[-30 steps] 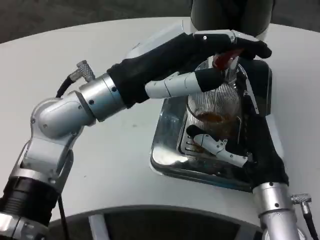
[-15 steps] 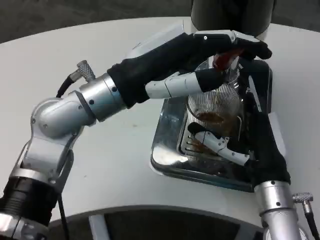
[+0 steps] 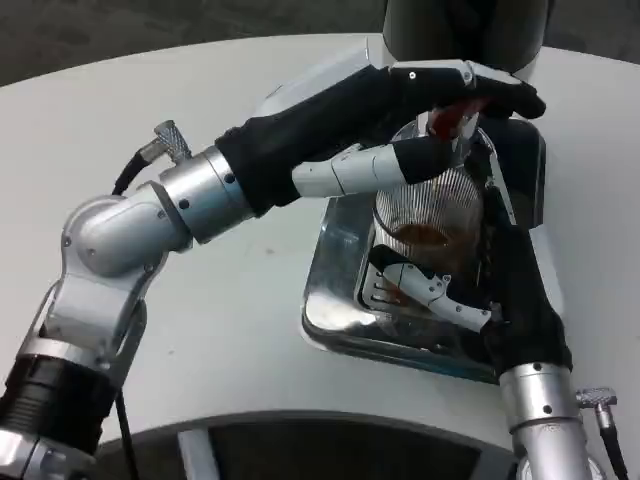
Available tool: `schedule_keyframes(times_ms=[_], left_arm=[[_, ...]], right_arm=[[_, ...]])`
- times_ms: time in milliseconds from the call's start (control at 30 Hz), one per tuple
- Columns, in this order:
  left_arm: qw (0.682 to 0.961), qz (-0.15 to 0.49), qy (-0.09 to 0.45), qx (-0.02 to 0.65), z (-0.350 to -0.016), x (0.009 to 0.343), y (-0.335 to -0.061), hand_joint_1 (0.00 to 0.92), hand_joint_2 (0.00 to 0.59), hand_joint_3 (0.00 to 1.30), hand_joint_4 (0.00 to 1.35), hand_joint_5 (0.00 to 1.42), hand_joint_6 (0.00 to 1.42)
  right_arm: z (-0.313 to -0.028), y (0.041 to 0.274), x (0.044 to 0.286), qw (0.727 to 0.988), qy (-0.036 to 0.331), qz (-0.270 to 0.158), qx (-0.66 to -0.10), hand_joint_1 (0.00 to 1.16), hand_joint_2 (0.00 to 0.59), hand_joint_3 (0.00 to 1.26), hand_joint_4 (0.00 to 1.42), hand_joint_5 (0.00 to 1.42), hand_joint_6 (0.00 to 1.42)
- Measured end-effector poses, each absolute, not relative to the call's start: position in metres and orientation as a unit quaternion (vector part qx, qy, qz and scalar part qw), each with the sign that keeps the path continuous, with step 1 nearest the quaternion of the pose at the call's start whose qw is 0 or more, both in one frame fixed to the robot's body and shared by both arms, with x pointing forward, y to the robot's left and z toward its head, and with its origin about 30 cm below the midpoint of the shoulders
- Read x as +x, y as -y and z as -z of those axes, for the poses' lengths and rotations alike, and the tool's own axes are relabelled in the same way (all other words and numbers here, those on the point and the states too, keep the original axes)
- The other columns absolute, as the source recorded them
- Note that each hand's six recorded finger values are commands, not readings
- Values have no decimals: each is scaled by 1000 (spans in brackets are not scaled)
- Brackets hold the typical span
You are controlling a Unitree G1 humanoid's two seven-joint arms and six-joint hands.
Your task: Grasp the cup under the faucet to collect the drink, then remove the cup.
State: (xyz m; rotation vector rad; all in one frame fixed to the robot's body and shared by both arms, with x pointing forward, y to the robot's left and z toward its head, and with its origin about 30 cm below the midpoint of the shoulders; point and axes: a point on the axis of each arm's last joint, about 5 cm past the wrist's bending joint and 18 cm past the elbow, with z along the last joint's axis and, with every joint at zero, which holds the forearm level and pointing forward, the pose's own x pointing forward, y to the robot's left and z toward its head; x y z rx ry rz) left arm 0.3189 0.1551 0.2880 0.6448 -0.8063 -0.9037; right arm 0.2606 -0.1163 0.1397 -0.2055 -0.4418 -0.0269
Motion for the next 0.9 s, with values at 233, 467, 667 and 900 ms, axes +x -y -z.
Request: schedule_keyframes(times_ms=[233,467,667,900], left_arm=[[774,416,371,299,-288,318,-156,0,41,351,202,223,58],[775,415,371,299,-288,318,-156,0,41,351,202,223,58],[776,413,372,298,-288,318,-157,0,42,356,202,223,58],[776,413,372,298,-288,318,-157,0,42,359,202,223,58]], right_arm=[[-139,114,265,971,215,19,-100,878,144,68,106,149,165],[-139,112,269,970,218,28,-100,886,145,100,176,212,200],[-138,112,269,970,220,34,-102,886,145,194,338,354,268],[-138,112,269,969,223,45,-99,906,154,382,504,522,389]])
